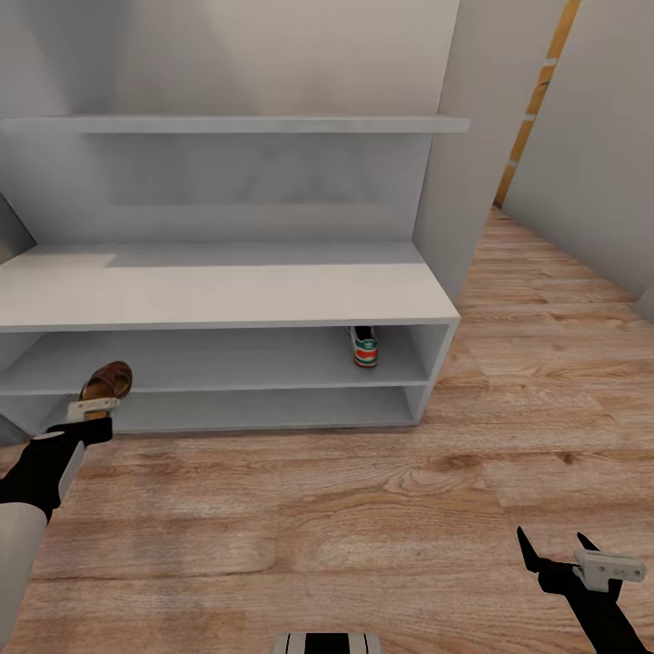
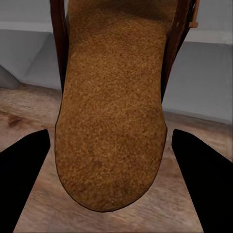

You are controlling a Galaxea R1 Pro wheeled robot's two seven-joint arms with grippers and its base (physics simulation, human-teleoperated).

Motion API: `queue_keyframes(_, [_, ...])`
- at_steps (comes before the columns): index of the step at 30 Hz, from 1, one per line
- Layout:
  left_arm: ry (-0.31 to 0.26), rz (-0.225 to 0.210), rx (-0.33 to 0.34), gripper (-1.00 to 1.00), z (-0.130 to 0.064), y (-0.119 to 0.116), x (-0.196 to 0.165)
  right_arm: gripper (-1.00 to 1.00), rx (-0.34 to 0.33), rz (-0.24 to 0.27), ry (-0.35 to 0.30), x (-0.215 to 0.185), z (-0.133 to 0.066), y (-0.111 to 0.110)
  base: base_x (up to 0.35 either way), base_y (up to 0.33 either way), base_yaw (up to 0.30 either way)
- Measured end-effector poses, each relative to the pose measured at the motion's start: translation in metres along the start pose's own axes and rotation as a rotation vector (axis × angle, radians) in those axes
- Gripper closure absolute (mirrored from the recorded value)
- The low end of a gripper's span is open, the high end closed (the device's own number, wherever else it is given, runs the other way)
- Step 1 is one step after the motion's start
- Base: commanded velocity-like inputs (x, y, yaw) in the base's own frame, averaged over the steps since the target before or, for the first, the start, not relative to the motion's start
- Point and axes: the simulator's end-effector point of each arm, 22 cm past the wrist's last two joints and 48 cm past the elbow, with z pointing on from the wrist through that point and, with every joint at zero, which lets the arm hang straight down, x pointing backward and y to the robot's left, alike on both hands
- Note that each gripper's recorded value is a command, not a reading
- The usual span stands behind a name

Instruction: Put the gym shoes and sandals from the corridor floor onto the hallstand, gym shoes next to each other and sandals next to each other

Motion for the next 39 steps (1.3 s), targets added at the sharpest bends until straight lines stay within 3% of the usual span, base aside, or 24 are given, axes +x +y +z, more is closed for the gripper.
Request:
queue_keyframes(6, [0.004, -0.001, 0.091, 1.00, -0.001, -0.019, 0.001, -1.00, 0.000, 0.000, 0.000, 0.000, 0.000, 0.000, 0.000, 0.000, 0.000])
queue_keyframes(15, [0.018, 0.003, 0.117, 1.00, 0.000, -0.018, 0.007, -1.00, 0.001, 0.002, 0.010, 0.005, -0.001, -0.001, 0.000, 0.000, 0.000])
queue_keyframes(30, [0.017, 0.007, 0.093, 1.00, 0.001, 0.002, 0.006, -1.00, 0.003, 0.005, 0.028, 0.013, -0.001, -0.002, 0.000, 0.000, 0.000])
queue_keyframes(39, [0.020, 0.005, 0.014, 1.00, 0.002, 0.021, 0.006, -1.00, 0.004, 0.005, 0.029, 0.014, -0.001, -0.002, 0.000, 0.000, 0.000])
